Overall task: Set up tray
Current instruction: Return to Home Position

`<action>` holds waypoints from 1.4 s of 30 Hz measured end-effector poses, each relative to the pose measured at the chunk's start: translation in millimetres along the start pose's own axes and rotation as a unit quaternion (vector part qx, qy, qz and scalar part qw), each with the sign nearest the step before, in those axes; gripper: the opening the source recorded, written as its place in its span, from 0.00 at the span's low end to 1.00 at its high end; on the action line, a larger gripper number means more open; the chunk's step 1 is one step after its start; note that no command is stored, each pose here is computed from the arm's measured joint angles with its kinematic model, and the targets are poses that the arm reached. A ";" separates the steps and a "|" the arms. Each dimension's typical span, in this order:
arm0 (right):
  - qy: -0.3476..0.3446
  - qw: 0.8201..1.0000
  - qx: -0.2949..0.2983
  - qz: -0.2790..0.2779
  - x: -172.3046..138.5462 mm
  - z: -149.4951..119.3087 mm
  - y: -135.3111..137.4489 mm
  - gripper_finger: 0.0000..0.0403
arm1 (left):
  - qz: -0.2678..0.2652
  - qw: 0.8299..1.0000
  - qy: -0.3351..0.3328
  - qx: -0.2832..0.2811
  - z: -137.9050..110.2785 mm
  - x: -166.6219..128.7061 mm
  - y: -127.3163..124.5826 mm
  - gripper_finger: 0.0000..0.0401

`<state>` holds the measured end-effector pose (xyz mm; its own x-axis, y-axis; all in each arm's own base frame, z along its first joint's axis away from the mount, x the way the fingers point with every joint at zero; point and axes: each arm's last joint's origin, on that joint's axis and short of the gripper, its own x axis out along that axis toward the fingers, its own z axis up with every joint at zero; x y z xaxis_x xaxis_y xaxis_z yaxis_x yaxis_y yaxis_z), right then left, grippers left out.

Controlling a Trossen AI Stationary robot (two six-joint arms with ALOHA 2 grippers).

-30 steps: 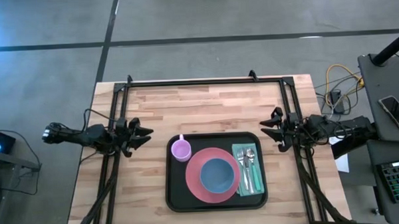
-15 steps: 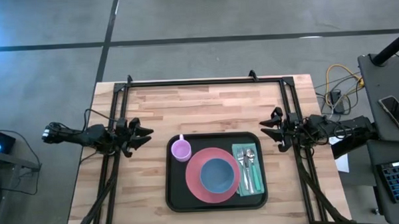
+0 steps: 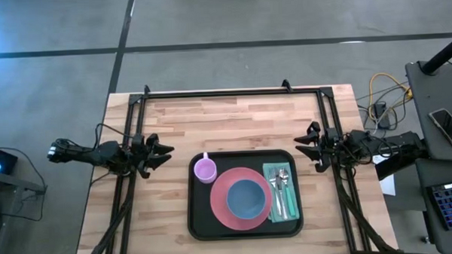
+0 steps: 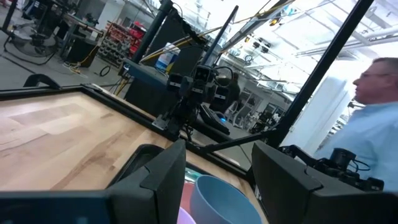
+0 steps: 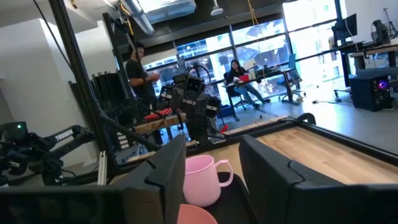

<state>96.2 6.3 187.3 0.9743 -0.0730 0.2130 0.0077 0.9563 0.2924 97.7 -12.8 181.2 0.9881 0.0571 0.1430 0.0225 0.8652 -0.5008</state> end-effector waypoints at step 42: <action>0.000 1.000 0.000 0.000 0.0 0.1 0.0 0.34 | 0.000 1.000 0.000 0.000 0.0 0.0 0.0 0.41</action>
<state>96.2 6.3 187.5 0.9743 -0.0729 0.2132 0.0075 0.9561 0.2928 97.7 -12.8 181.2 0.9881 0.0568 0.1430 0.0228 0.8651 -0.5010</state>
